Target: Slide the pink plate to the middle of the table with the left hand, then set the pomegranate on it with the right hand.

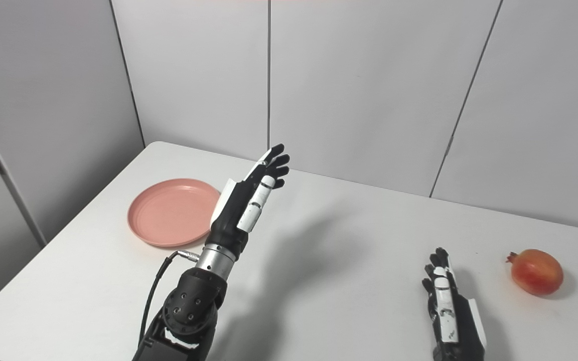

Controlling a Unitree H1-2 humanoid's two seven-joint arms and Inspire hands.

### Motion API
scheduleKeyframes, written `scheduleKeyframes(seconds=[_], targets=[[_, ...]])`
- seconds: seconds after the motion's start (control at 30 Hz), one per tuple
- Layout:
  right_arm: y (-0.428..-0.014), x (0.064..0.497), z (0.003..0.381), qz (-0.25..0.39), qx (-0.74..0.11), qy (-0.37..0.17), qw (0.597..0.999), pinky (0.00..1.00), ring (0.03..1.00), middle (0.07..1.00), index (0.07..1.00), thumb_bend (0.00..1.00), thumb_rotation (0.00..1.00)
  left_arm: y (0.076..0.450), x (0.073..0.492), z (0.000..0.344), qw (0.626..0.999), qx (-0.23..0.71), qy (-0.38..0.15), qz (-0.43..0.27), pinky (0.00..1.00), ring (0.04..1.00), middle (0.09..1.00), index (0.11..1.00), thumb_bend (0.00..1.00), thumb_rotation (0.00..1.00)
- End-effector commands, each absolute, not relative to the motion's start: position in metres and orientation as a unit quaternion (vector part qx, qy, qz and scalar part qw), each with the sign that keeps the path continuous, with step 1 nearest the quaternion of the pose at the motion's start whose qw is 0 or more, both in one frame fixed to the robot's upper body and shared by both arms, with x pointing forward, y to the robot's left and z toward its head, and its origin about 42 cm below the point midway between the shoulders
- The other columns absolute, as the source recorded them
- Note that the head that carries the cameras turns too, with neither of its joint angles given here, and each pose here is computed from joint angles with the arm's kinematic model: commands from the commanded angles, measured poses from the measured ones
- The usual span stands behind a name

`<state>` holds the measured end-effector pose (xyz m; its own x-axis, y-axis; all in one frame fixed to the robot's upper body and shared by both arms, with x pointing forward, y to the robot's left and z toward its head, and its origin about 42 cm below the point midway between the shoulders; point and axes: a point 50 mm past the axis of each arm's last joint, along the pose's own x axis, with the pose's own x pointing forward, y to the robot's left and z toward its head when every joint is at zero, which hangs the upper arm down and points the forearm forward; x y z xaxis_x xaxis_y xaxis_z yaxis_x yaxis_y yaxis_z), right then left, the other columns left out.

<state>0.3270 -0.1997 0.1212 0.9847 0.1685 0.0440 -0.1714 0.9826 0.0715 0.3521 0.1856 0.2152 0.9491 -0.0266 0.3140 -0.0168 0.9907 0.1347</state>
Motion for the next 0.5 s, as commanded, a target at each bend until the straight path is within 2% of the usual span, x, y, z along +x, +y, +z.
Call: scheduleKeyframes(seconds=[0.0, 0.23, 0.47], targets=[[-0.199, 0.334, 0.137, 0.091, 0.036, -0.062, 0.993, 1.0, 1.0, 1.0, 1.0, 0.13, 1.0, 0.191, 0.361, 0.246, 0.975, 0.064, -0.214, 0.003, 0.89, 0.899, 0.919, 0.906, 0.41, 1.0], [-0.199, 0.334, 0.138, 0.093, 0.038, -0.062, 0.993, 1.0, 1.0, 1.0, 1.0, 0.13, 1.0, 0.22, 0.373, 0.262, 0.971, 0.067, -0.229, 0.026, 0.93, 0.916, 0.931, 0.919, 0.45, 1.0], [-0.199, 0.333, 0.14, 0.091, 0.039, -0.061, 0.993, 1.0, 1.0, 1.0, 1.0, 0.13, 1.0, 0.244, 0.383, 0.276, 0.973, 0.034, -0.224, 0.052, 0.93, 0.92, 0.932, 0.919, 0.42, 1.0]])
